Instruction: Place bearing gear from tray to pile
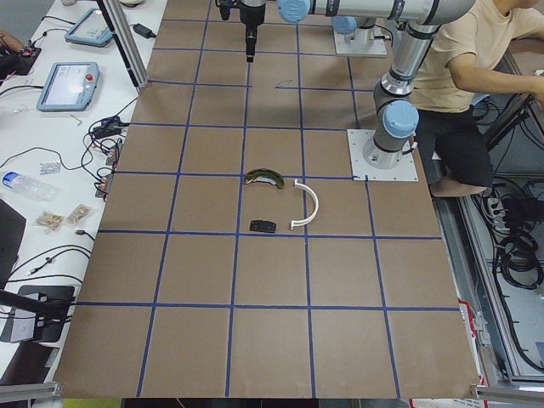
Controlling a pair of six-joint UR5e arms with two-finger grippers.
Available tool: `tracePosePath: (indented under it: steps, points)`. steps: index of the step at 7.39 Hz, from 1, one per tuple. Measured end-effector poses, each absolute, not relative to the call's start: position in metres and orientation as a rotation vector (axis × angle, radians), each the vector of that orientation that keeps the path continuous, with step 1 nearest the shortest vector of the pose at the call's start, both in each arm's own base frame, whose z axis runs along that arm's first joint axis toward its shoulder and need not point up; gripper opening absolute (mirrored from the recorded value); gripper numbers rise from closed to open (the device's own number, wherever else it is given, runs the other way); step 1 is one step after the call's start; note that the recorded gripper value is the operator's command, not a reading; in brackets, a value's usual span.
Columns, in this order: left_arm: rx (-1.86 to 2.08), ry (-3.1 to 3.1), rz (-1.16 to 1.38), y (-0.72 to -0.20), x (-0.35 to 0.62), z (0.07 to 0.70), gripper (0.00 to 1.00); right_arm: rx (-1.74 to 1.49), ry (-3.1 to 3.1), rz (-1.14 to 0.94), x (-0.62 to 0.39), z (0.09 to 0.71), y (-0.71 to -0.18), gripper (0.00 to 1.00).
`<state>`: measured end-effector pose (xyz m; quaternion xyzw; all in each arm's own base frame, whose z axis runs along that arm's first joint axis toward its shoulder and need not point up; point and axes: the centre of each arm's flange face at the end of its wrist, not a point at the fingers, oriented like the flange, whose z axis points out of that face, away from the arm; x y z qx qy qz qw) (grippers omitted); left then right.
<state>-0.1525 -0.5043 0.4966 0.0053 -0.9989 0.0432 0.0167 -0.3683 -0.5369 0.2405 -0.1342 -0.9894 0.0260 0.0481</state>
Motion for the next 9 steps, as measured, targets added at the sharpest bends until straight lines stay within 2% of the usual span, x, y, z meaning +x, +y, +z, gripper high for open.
tracePosePath:
  steps: [1, 4, 5, 6, 8, 9]
  points:
    - [0.018, -3.105, 0.135, -0.504, -0.152, 0.497, 1.0, -0.423, -3.014, 0.075, -0.376, 0.228, -0.533, 1.0]
    - [0.016, -3.104, 0.137, -0.504, -0.153, 0.497, 1.0, -0.449, -3.004, 0.094, -0.384, 0.201, -0.535, 0.76]
    - [0.016, -3.104, 0.137, -0.504, -0.153, 0.497, 1.0, -0.443, -3.01, 0.085, -0.385, 0.195, -0.536, 0.65]
    - [0.016, -3.104, 0.136, -0.504, -0.153, 0.497, 1.0, -0.432, -3.013, 0.077, -0.385, 0.191, -0.536, 0.59]
    - [0.016, -3.105, 0.136, -0.504, -0.153, 0.497, 1.0, -0.404, -3.017, 0.069, -0.385, 0.189, -0.535, 0.34]
    - [0.016, -3.105, 0.136, -0.504, -0.153, 0.497, 1.0, -0.397, -3.019, 0.066, -0.385, 0.188, -0.535, 0.27]
